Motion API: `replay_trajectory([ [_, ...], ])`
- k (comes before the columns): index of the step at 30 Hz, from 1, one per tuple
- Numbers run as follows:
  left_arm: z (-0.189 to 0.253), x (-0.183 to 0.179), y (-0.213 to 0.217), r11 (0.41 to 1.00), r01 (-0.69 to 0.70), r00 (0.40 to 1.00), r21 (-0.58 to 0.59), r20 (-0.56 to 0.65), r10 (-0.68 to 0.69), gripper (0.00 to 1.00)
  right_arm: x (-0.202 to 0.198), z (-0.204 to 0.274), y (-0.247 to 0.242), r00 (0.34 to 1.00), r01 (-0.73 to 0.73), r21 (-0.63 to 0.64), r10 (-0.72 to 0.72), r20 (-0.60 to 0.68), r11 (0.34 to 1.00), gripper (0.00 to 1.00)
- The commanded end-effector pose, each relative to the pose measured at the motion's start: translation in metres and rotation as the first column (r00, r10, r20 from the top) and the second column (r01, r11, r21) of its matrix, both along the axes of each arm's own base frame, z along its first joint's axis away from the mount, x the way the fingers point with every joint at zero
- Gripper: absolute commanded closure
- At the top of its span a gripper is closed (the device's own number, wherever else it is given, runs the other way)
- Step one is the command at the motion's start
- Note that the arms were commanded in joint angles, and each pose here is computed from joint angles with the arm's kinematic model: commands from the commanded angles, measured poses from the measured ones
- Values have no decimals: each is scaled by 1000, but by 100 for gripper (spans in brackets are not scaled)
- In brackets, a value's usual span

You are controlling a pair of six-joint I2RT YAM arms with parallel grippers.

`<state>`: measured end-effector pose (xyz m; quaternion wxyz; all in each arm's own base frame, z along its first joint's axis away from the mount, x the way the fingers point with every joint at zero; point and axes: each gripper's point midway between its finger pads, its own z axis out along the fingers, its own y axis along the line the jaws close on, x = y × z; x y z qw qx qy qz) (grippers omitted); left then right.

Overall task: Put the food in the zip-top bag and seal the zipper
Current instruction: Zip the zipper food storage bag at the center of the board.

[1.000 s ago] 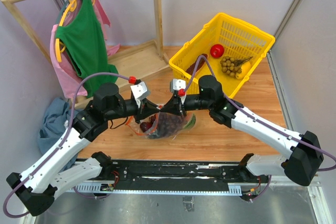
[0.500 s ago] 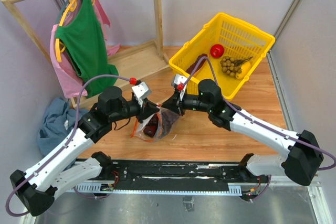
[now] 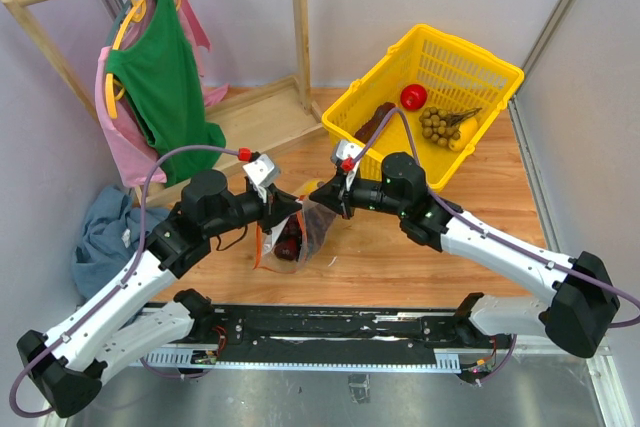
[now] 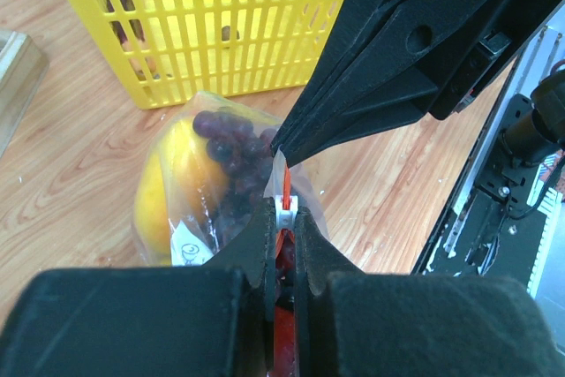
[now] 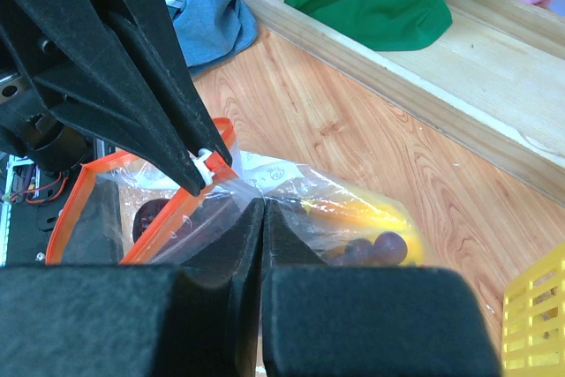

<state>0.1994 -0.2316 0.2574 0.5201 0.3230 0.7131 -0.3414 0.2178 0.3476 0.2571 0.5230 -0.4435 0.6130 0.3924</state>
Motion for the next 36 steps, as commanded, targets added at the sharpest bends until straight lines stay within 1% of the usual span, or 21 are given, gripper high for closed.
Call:
replay_trajectory([
  [1, 3, -7, -6, 998, 56, 998, -7, 11, -56, 100, -1, 27, -5, 993, -69, 22, 67, 101, 997, 97],
  [3, 1, -8, -8, 998, 70, 998, -2, 8, -70, 100, -10, 27, -4, 982, -137, -16, 138, 126, 990, 86],
  [5, -1, -8, -9, 997, 83, 997, 3, 6, -83, 100, -16, 26, -4, 970, -192, -52, 198, 139, 980, 78],
  [10, -7, -10, -11, 995, 103, 995, 10, 0, -103, 100, -29, 18, -3, 941, -286, -103, 299, 159, 953, 63],
  [15, -8, -13, -13, 992, 127, 992, 9, 7, -127, 100, -30, 5, -4, 921, -329, -178, 357, 158, 928, 56],
  [17, -8, -14, -14, 991, 136, 991, 9, 9, -136, 100, -29, -1, -4, 921, -331, -201, 362, 143, 922, 50],
  [21, -8, -14, -15, 989, 146, 989, 6, 13, -146, 100, -34, -9, 4, 906, -389, -189, 412, 98, 901, 45],
  [24, -8, -15, -17, 988, 154, 988, 5, 13, -154, 100, -34, -22, 12, 903, -407, -192, 425, 64, 893, 43],
  [27, -8, -16, -17, 987, 159, 987, 6, 13, -159, 100, -32, -32, 22, 897, -429, -167, 440, 36, 888, 47],
  [29, -9, -16, -17, 987, 162, 987, 8, 10, -162, 100, -31, -35, 27, 894, -440, -153, 448, 17, 885, 54],
  [31, -9, -17, -16, 987, 159, 987, 10, 5, -159, 100, -30, -37, 30, 891, -448, -152, 454, 7, 881, 65],
  [32, -9, -17, -16, 987, 160, 987, 11, 3, -160, 100, -29, -37, 31, 891, -448, -152, 454, 3, 881, 72],
  [34, -9, -19, -15, 987, 162, 987, 14, -7, -162, 100, -30, -37, 31, 889, -451, -152, 457, 3, 879, 88],
  [35, -10, -20, -14, 987, 162, 987, 19, -17, -161, 100, -29, -35, 32, 891, -448, -150, 455, 10, 881, 97],
  [36, -11, -20, -14, 986, 162, 987, 23, -25, -162, 100, -28, -34, 31, 896, -436, -149, 443, 17, 887, 99],
])
